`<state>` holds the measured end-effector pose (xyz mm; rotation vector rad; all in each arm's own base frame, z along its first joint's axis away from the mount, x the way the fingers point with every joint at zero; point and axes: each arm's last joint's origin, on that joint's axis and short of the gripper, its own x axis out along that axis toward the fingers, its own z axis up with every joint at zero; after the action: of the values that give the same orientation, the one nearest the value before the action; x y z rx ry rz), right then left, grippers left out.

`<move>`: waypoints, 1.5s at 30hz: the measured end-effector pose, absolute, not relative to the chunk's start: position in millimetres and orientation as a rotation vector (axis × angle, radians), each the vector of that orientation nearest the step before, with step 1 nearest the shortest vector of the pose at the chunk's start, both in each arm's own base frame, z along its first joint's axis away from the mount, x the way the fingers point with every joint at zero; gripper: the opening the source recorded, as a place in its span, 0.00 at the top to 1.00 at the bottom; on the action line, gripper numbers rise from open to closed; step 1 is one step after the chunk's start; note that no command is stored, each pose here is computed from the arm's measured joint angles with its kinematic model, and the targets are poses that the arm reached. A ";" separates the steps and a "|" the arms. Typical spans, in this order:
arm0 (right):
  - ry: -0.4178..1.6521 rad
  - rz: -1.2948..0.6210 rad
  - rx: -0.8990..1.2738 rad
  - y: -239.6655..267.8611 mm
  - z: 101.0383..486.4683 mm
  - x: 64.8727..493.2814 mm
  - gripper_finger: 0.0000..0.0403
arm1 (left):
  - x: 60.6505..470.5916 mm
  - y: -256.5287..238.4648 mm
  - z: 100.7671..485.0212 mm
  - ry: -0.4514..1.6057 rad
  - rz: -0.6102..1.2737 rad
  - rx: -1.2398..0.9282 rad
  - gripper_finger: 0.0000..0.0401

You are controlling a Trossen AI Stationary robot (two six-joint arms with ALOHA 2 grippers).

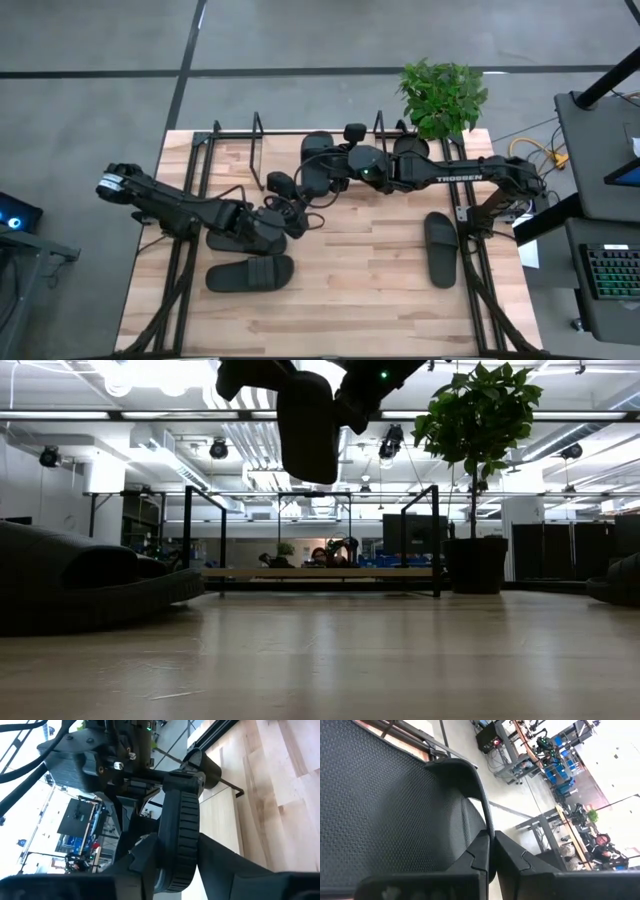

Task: Pick and place slides into the shelf
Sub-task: Put the black slide on the shelf

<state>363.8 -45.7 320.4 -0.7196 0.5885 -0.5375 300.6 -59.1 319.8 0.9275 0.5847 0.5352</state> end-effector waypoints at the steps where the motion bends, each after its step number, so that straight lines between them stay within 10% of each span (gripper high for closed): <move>1: 0.588 -0.537 -0.720 -45.5 320.4 363.8 0.98 | 300.7 -58.9 319.7 0.585 0.534 0.928 0.75; 17: 0.557 -0.540 -0.711 -41.1 327.1 361.1 0.98 | 301.8 -51.0 319.2 0.619 0.555 0.970 0.77; 32: 0.528 -0.518 -0.705 -38.3 337.7 362.1 0.98 | 301.1 -48.7 319.5 0.639 0.605 0.982 0.52; 45: 0.527 -0.531 -0.701 -39.2 338.1 362.0 0.98 | 302.4 -50.6 319.6 0.610 0.545 0.966 0.73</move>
<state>362.0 -39.2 338.1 -0.7007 0.5272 -0.5314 302.4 -50.6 319.6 0.9660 0.6102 0.5448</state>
